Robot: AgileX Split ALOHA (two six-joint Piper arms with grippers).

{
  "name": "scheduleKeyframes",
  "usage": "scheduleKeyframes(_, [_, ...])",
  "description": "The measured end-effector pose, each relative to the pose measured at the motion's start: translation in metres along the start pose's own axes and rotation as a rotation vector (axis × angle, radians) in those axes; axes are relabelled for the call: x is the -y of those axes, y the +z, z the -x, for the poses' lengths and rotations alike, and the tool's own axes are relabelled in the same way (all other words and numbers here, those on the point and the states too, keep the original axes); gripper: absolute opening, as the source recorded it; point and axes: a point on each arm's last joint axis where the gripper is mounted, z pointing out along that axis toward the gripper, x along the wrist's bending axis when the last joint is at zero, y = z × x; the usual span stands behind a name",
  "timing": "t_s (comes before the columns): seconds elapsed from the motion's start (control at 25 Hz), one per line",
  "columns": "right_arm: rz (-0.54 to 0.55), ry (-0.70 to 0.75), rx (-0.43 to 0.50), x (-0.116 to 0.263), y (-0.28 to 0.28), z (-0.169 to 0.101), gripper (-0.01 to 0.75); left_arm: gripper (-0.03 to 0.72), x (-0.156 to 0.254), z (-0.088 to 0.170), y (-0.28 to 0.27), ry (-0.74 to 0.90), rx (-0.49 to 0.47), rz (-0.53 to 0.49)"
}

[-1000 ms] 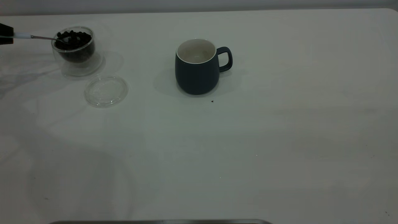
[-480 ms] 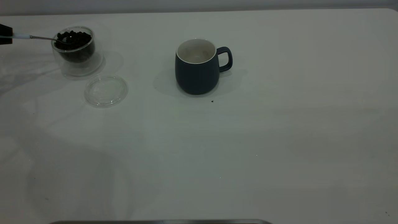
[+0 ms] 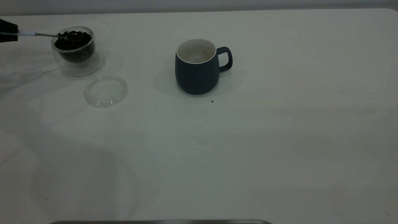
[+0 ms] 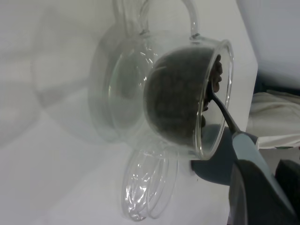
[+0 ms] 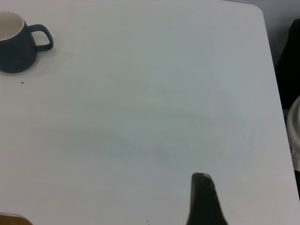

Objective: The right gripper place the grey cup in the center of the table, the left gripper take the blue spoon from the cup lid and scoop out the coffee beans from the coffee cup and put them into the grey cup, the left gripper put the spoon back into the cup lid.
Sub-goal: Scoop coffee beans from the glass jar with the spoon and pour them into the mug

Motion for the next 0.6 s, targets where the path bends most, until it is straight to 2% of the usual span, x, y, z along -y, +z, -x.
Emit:
scheduleKeyframes(0.36, [0.0,0.0,0.0,0.0,0.0,0.0,0.459,0.132,-0.006,0.031,-0.016,0.052,-0.007,0.029])
scheduleKeyframes(0.6, [0.0,0.0,0.0,0.0,0.0,0.0,0.459,0.132,-0.004,0.04,-0.005,0.048,-0.016,-0.004])
